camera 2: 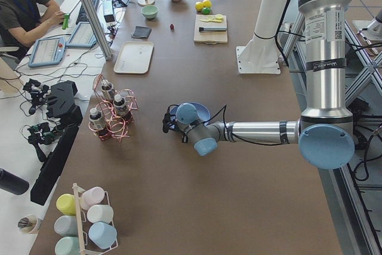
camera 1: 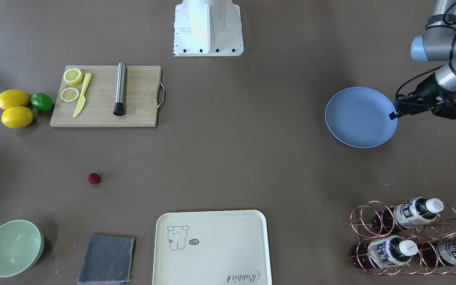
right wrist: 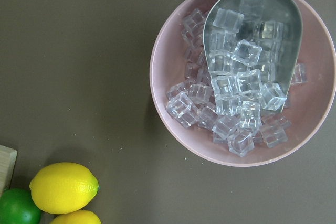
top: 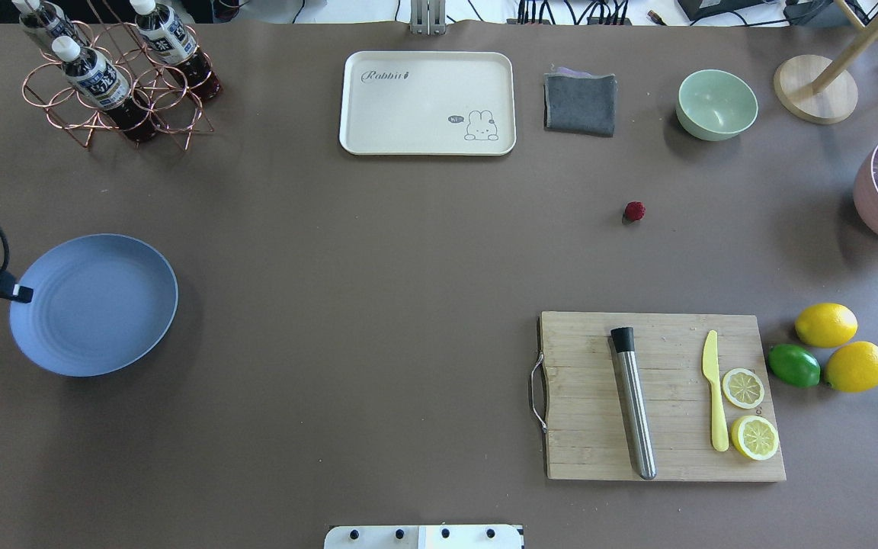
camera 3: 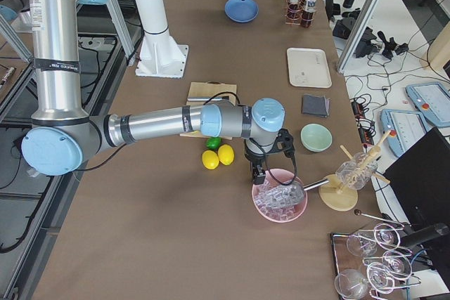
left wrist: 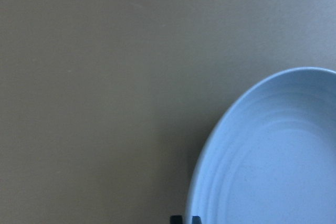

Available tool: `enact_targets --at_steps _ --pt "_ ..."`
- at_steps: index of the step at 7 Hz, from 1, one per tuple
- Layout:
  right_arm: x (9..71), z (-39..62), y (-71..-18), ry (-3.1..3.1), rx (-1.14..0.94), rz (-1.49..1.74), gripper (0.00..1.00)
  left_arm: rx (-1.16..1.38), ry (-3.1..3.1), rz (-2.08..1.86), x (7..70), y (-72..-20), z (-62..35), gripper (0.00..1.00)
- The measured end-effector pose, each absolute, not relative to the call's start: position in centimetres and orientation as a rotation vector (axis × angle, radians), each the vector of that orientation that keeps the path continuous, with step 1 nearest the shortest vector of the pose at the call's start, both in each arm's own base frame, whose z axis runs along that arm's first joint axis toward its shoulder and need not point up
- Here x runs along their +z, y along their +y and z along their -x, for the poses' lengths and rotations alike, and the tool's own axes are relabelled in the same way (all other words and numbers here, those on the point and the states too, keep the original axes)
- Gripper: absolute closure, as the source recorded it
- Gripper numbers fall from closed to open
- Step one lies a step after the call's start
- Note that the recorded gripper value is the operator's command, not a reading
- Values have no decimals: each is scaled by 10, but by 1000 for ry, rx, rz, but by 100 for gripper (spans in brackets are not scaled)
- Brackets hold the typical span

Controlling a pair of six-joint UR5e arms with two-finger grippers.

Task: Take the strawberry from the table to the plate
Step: 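Slide the blue plate to center with left gripper while right moves above strawberry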

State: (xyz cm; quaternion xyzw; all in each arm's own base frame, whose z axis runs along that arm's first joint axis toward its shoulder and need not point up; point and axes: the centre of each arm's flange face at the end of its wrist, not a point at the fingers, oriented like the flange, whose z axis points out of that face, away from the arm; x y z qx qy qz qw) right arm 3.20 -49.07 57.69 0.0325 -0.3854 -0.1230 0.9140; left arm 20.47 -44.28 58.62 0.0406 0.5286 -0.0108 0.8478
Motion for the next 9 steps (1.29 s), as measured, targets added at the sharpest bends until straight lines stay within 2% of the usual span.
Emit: enact_targets --at_steps 3,6,9 --pt "545 10 -515 -833 -261 -57 0 -132 1157 -18 431 -454 -319 100" --pt "527 41 -530 -844 -303 -56 0 -225 1118 13 282 -410 -477 100" --pt "517 54 -532 -853 -301 -49 0 -246 1099 -3 261 -403 -537 100"
